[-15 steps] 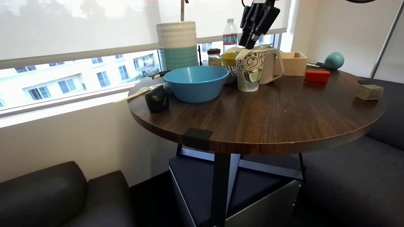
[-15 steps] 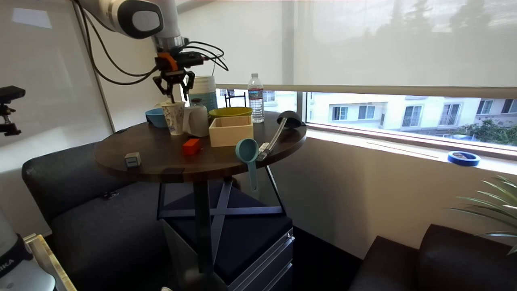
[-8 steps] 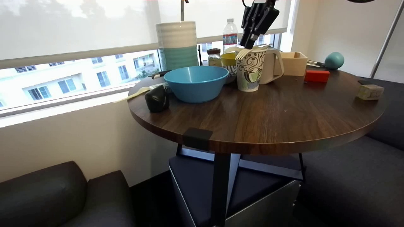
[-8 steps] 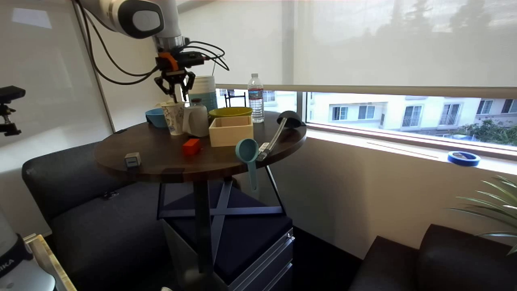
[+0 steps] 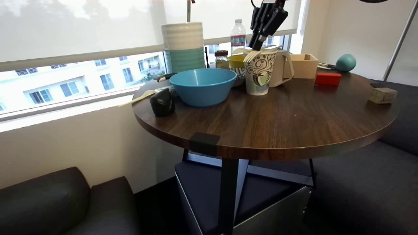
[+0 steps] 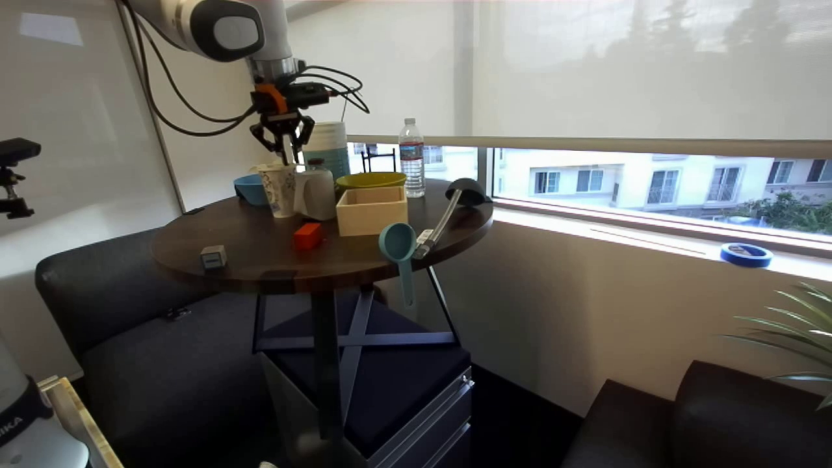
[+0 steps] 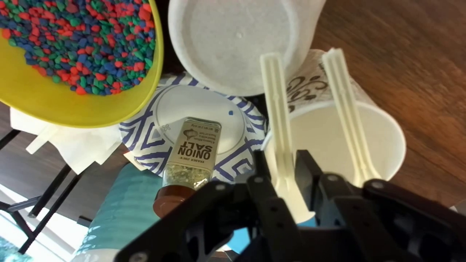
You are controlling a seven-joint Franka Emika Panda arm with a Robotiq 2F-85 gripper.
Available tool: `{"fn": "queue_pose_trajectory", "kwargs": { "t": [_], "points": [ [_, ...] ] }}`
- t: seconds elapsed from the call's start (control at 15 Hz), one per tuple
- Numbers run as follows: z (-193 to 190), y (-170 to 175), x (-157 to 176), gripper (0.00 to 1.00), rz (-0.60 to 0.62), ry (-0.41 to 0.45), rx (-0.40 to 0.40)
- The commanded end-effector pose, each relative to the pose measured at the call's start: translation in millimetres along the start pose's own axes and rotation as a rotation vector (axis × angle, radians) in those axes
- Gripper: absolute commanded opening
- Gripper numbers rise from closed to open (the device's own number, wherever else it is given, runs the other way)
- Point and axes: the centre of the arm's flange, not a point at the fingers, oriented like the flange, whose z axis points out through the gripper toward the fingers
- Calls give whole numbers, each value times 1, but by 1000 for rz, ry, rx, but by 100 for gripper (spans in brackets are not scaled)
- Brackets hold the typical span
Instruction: Put the spoon on top of the fork
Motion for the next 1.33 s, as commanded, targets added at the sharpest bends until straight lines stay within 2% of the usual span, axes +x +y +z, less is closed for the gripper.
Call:
{"fn": "queue_pose_trajectory", "kwargs": {
  "t": [0.0, 0.07, 0.2, 0.6, 1.27],
  "points": [
    [1, 3, 2, 8, -12, 5, 8],
    [1, 3, 2, 10, -12, 4, 8],
    [1, 3, 2, 1, -13, 5, 6],
    [-1, 4, 4, 3, -13, 9, 4],
    [-33, -2, 9, 3, -40, 19, -30]
  ]
}}
